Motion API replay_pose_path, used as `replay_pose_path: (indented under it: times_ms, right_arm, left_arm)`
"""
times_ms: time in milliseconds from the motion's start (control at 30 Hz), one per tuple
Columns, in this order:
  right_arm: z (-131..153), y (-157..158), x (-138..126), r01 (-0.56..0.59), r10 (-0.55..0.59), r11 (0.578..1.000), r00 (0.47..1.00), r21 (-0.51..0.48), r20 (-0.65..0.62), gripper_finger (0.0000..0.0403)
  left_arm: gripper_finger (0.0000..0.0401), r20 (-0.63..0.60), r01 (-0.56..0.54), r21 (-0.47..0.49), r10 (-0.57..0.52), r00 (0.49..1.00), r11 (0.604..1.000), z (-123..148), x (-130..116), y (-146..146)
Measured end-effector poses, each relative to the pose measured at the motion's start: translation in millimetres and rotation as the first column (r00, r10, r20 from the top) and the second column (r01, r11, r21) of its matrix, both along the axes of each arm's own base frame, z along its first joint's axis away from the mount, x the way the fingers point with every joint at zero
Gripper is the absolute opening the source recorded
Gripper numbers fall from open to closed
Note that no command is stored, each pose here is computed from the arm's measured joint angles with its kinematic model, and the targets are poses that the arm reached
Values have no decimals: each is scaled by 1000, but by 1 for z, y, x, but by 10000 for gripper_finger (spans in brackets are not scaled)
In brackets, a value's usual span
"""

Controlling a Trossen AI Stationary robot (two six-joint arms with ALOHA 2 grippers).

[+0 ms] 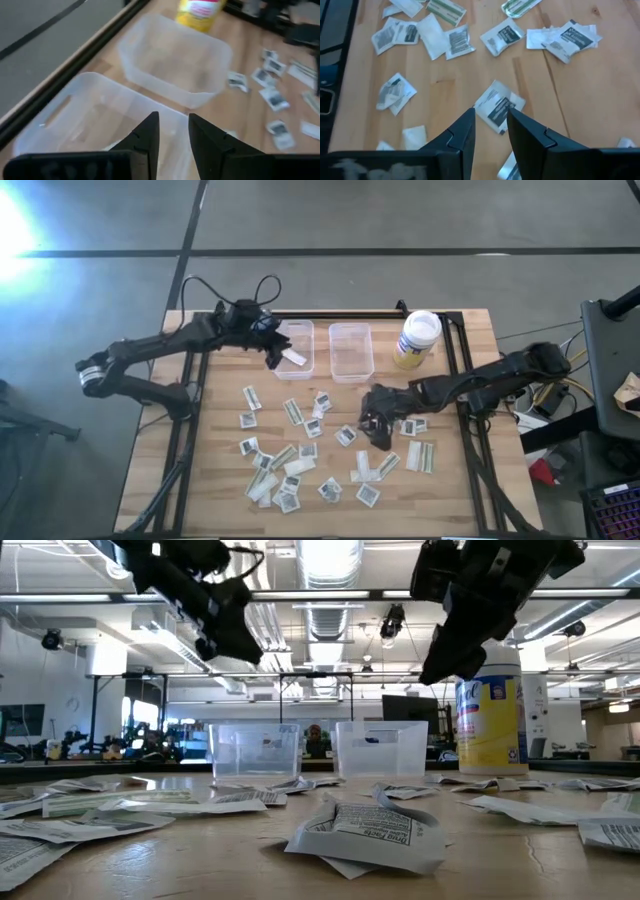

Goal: Pick & Place First Aid Supplies
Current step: Put the gray towelette pack into the right transparent bin

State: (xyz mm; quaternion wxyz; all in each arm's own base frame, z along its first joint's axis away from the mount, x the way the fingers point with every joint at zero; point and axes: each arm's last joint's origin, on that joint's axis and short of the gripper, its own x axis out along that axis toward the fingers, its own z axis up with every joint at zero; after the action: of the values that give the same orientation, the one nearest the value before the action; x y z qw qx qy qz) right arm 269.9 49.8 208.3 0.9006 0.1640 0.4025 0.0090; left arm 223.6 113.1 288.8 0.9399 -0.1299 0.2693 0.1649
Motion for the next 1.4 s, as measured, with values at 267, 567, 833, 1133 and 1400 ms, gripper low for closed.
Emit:
replay_pose_path:
  times_ms: [267, 567, 833, 1133, 1400]
  right_arm:
    - [13, 7, -19, -7, 8, 1000, 999, 12, -46, 101]
    - [9, 7, -35, -13, 5, 999, 981, -37, -192, 94]
    - [6, 4, -39, -21, 7, 998, 973, -56, -232, 93]
    - [6, -7, -37, -47, -2, 971, 979, -236, -204, 134]
    - [10, 7, -37, -151, 99, 946, 977, -287, -190, 172]
  left_arm:
    - [94, 71, 188, 34, -190, 979, 982, -10, 2, -51]
    - [96, 138, 384, 55, -388, 911, 922, -26, 10, -101]
    - [96, 111, 446, 60, -450, 886, 893, -35, 10, -126]
    - [96, 120, 421, 87, -429, 895, 903, -54, 8, -132]
    - [96, 103, 410, 68, -415, 904, 910, -63, 5, -132]
